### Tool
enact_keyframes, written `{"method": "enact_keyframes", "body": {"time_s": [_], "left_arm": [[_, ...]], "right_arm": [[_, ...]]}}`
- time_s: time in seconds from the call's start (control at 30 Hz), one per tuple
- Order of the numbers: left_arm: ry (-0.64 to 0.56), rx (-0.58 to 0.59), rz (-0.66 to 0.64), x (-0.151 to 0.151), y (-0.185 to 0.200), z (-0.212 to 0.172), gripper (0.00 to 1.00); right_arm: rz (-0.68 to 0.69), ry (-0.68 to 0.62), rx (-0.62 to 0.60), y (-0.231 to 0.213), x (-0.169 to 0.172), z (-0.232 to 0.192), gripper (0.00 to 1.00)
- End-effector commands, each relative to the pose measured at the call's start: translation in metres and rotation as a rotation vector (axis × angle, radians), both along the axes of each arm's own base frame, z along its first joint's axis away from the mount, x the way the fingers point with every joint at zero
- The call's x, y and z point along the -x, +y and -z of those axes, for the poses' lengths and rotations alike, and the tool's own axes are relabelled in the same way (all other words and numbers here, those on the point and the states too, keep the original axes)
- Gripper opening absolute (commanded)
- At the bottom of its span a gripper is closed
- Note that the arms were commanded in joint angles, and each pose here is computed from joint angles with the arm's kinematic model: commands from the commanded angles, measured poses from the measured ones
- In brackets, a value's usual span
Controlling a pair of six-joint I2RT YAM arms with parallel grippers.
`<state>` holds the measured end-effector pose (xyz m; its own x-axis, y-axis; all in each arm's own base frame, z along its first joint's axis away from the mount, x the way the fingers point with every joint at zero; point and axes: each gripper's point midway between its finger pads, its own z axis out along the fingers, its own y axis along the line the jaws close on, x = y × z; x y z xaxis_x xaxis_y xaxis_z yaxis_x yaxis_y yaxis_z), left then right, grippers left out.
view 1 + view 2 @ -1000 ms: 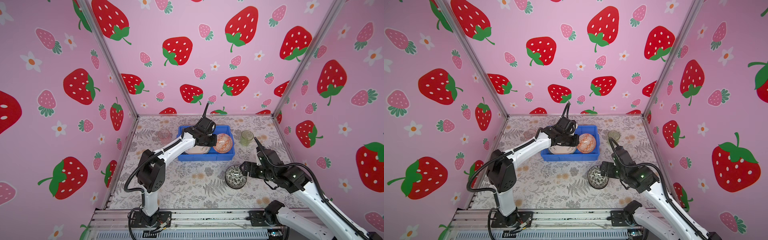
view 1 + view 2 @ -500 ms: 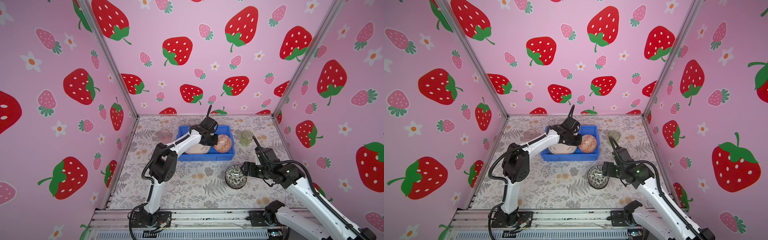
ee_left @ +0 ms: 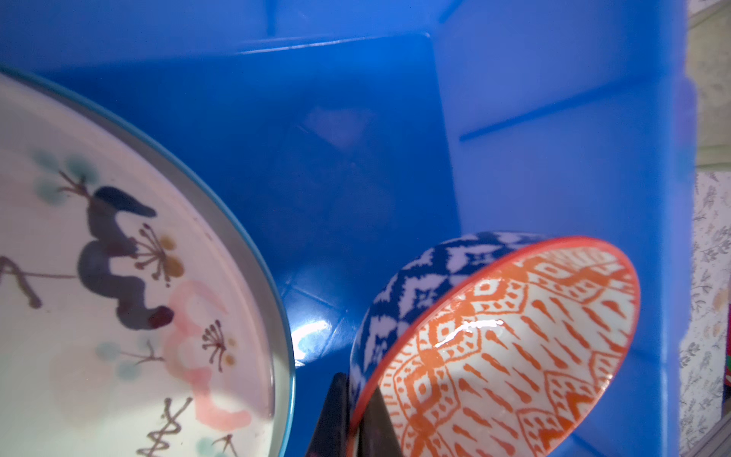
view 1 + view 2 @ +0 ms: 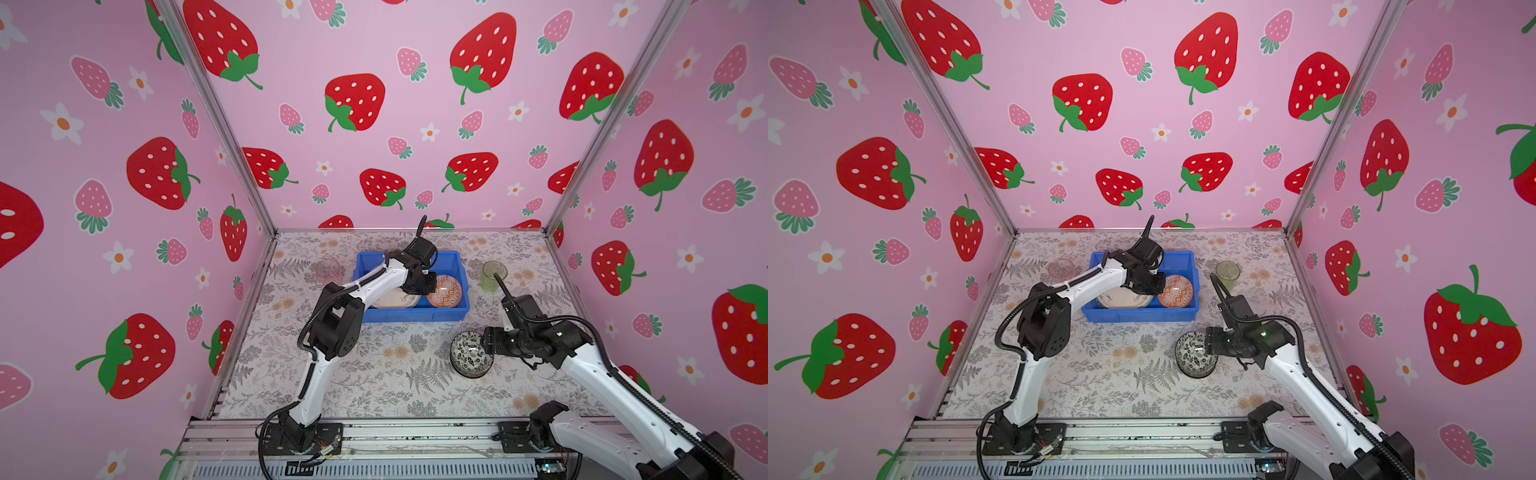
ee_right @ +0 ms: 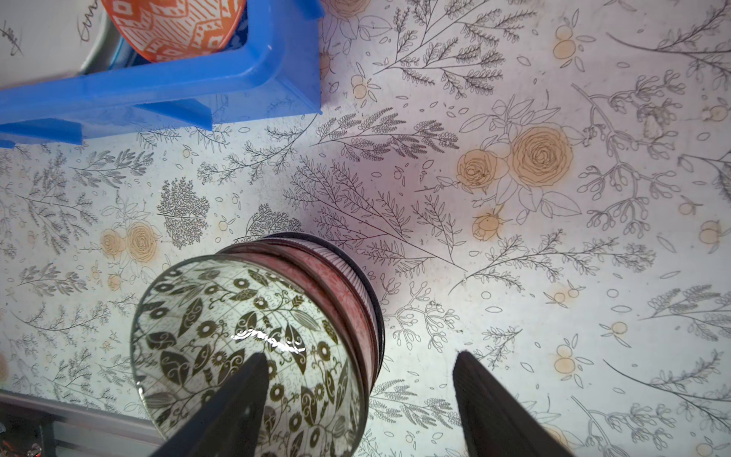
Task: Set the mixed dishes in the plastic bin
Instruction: 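Lower the orange-and-blue bowl into the bin beside the plates with the left gripper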
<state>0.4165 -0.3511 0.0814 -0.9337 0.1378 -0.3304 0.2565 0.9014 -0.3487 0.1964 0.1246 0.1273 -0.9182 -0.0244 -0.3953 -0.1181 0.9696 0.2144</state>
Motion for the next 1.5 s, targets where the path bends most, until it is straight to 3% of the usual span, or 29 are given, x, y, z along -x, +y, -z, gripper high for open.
{"method": "enact_keyframes", "body": {"time_s": [0.0, 0.57, 0.77, 1.47], "left_arm": [[-0.006, 0.05, 0.006, -0.007, -0.009, -0.015, 0.0], [0.043, 0.088, 0.038, -0.003, -0.018, -0.003, 0.0], [0.046, 0.098, 0.043, -0.002, -0.02, -0.006, 0.05], [0.009, 0.157, 0.05, 0.002, -0.024, -0.043, 0.48]], "right_arm": [[-0.022, -0.01, -0.009, 0.003, -0.003, 0.002, 0.77], [-0.096, -0.032, -0.018, 0.014, -0.01, 0.007, 0.7], [-0.11, -0.029, -0.027, 0.017, -0.011, 0.011, 0.67], [-0.13, -0.045, -0.07, 0.024, -0.009, 0.009, 0.55]]}}
